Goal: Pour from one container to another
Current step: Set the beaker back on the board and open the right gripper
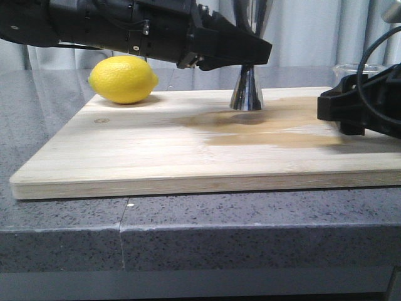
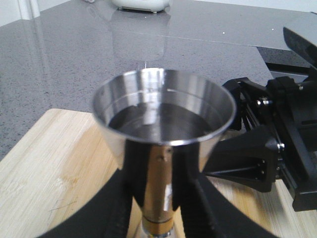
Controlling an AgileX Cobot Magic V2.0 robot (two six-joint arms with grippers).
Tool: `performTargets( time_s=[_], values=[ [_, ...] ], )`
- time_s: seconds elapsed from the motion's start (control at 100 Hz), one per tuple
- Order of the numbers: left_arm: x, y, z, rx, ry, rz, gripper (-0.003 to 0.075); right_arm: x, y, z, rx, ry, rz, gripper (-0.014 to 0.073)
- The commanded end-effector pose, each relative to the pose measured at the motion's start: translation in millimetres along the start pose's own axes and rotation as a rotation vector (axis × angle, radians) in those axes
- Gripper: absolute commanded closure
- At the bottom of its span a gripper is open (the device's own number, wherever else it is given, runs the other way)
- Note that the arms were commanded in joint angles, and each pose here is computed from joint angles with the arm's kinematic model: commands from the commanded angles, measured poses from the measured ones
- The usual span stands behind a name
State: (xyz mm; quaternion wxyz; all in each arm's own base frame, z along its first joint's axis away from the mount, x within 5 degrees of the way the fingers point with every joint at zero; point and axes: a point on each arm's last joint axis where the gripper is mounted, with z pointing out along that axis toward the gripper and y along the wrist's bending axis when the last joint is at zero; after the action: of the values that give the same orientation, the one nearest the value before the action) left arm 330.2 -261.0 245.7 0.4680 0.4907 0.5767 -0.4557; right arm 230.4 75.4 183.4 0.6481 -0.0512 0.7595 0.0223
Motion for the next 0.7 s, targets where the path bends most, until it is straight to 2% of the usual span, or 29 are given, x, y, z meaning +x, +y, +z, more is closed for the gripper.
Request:
performTargets(
  time_s=[0.0,0.16,0.34,0.69],
  values=[
    [-37,-9,-5,0.023,-0.133,0.022,0.0533,-18,1,1,-0.002,-0.117,0.0,0.01],
    [-37,-9,-5,0.023,-0.133,0.022,0.0533,-24,0,-7,-0.026,-0.086,0.021,0.0043],
    [-37,-9,-5,0.023,-0.133,0.022,0.0533,-36,-2,-27,-0.07,0.02,0.086,0.0043],
    [-37,-9,-5,0.023,-0.133,0.022,0.0533,-56,-21,-71,-0.125,0.118,0.064,0.0043]
  ],
)
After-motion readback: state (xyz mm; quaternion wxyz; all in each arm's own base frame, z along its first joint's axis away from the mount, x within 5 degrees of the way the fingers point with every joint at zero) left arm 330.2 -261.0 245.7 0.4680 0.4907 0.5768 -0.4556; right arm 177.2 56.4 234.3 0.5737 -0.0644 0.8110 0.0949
